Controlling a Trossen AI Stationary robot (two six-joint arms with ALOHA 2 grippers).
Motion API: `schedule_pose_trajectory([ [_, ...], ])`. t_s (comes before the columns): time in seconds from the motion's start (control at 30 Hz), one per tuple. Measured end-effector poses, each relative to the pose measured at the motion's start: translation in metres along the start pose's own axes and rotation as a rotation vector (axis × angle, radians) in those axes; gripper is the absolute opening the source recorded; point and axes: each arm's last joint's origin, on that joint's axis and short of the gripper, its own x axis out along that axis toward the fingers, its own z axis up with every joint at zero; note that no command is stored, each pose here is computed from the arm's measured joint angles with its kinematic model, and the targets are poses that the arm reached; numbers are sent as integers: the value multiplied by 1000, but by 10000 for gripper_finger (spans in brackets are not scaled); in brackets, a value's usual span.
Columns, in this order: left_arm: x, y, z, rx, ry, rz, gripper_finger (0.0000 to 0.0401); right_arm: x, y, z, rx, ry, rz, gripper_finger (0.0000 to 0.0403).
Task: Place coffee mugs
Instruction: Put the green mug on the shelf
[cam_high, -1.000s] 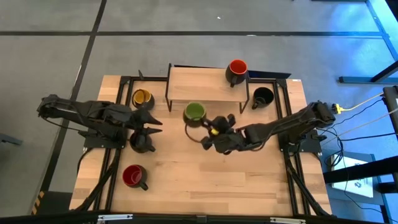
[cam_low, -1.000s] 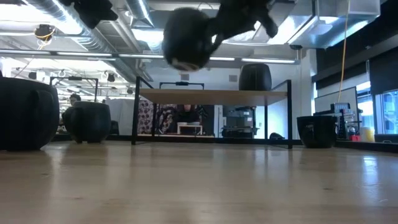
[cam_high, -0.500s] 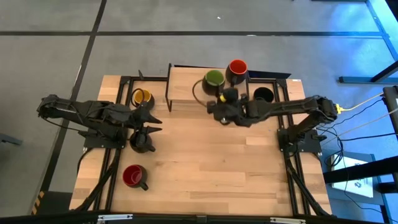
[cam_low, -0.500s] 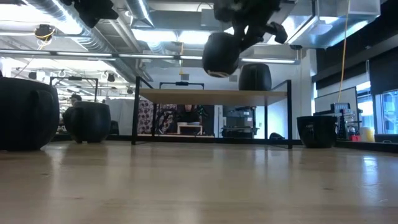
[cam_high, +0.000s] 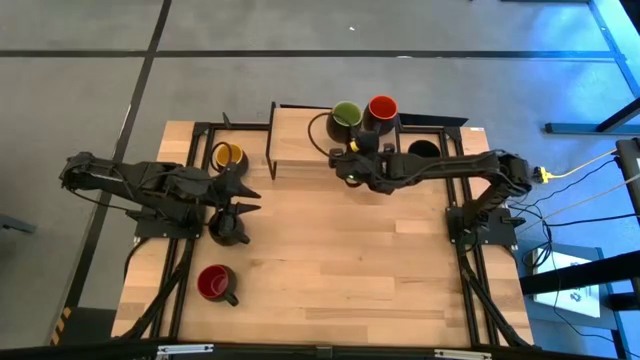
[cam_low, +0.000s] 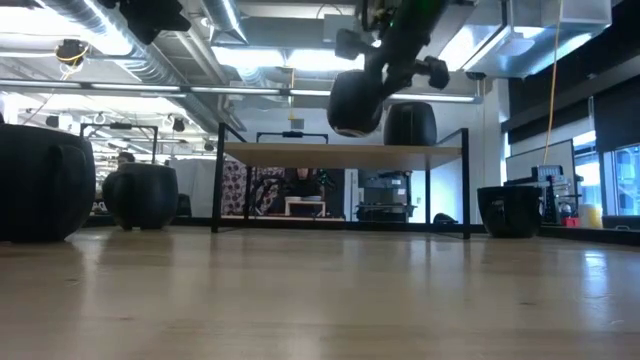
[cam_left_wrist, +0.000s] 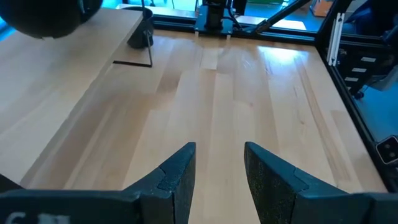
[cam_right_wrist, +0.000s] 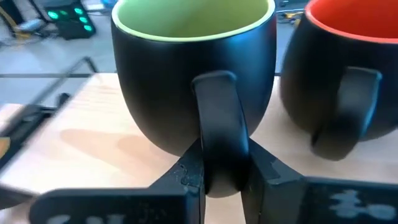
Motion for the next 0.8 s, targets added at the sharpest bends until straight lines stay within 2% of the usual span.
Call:
schedule_pose_trajectory([
  [0.37, 0, 1, 0, 1, -10, 43, 131, 24, -1, -7, -7, -13, -64, 43],
  [0.6, 0, 1, 0, 55, -9, 44, 131, 36, 1, -7, 35, -33, -74, 43],
  [0.8, 0, 1, 0, 79, -8, 44, 131, 44, 0, -10, 19, -15, -85, 43],
])
